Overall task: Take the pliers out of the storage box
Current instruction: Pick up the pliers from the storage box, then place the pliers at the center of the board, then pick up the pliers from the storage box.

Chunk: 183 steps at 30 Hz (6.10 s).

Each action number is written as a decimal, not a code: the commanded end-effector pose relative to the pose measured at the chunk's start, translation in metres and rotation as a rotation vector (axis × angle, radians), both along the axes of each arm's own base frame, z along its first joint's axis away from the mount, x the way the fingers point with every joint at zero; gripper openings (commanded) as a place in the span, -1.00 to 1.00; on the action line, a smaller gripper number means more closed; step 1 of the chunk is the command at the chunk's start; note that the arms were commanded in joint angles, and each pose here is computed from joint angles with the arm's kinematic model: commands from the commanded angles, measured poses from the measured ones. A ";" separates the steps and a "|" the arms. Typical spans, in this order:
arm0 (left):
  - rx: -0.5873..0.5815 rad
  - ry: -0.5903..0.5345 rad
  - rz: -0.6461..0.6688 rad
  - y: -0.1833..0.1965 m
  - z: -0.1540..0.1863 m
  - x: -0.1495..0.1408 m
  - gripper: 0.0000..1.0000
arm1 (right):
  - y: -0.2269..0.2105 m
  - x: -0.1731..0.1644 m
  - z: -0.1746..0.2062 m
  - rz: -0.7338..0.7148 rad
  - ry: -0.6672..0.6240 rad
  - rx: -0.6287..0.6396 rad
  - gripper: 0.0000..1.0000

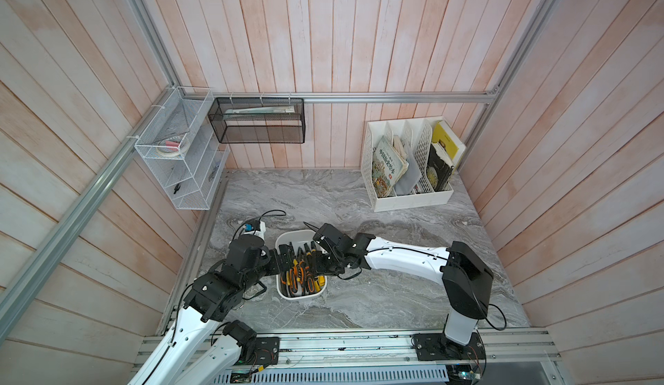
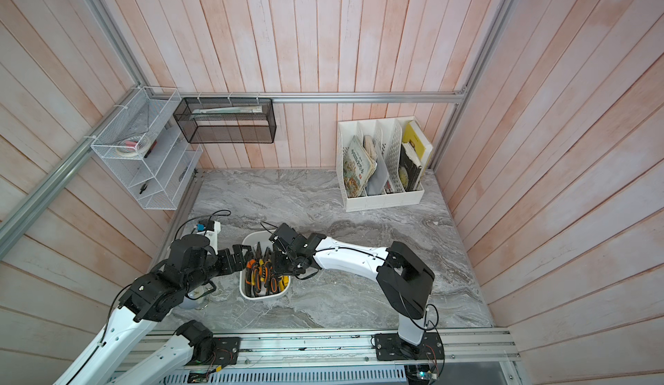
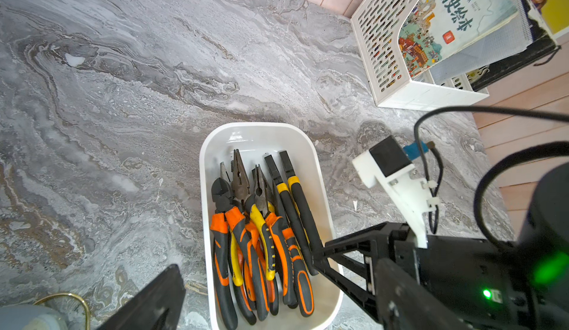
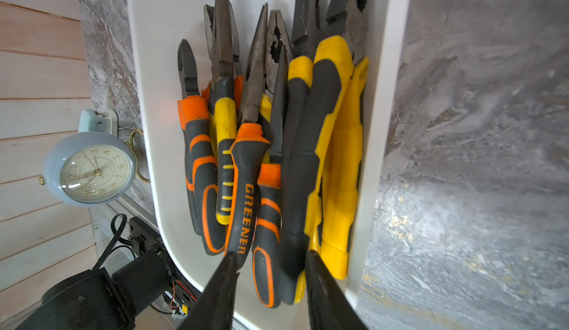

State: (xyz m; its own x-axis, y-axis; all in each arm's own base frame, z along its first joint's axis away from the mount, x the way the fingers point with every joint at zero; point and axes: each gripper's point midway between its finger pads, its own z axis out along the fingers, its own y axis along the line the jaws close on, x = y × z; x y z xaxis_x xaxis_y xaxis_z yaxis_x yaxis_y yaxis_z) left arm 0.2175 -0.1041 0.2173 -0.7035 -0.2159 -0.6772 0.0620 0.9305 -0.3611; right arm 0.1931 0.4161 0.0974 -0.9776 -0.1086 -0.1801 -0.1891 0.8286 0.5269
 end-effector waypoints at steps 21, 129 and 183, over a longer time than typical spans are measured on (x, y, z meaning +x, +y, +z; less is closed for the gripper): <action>-0.001 0.023 -0.015 -0.004 -0.007 -0.002 1.00 | 0.003 0.003 -0.024 -0.008 0.072 0.039 -0.62; 0.038 0.082 -0.011 -0.007 -0.021 0.000 1.00 | -0.188 0.083 -0.069 -0.157 -0.032 -0.505 0.91; 0.021 0.043 -0.021 -0.006 -0.012 -0.002 1.00 | -0.019 0.030 0.028 -0.187 0.031 0.093 -0.03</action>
State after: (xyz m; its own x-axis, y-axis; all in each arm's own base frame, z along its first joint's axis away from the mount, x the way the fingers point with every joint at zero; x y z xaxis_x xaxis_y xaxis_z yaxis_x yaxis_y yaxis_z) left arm 0.2165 -0.1108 0.2062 -0.7395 -0.1967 -0.6438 0.0577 0.9343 -0.3517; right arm 0.2213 0.3864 0.1266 -0.9836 0.0682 -0.1670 -0.0436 0.8082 0.5872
